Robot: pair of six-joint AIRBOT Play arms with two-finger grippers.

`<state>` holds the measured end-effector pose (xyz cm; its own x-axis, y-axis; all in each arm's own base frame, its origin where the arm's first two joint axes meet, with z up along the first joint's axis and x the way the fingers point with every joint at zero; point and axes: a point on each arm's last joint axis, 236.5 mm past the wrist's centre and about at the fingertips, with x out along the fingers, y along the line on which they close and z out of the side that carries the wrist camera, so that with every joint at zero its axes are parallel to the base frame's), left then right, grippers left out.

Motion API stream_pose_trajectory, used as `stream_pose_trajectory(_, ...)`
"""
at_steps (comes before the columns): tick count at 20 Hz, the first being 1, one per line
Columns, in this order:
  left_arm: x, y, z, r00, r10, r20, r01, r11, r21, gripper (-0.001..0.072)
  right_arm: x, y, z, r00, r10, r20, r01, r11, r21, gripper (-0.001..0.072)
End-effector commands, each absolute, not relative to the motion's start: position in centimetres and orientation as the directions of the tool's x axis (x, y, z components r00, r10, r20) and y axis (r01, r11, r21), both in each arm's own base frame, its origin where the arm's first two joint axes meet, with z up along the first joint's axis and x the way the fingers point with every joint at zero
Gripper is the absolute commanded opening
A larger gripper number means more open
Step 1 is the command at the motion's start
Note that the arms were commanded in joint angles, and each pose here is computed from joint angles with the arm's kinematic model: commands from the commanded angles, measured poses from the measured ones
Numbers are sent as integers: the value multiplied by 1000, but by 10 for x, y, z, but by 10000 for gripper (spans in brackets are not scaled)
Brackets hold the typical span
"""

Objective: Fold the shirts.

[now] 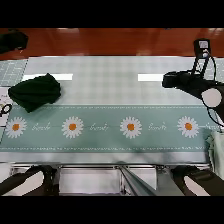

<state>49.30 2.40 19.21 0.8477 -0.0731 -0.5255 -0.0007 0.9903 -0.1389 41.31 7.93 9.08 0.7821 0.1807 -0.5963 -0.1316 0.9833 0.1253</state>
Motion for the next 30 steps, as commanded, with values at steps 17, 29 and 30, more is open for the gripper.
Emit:
stream_pose_trajectory(17,441,102,-108,63,40,-997,-26,999,39,24,387,65,57,671,120,-732,-88,993,82,410)
stream_pose_trajectory(29,460,-28,258,743,-211,-635,208,975,-81,23,330,57,142,768,141,-624,-66,988,142,404)
stream_pose_trajectory(30,450,-39,287,778,-226,-586,220,972,-82,23,323,56,144,763,139,-631,-65,988,139,404)
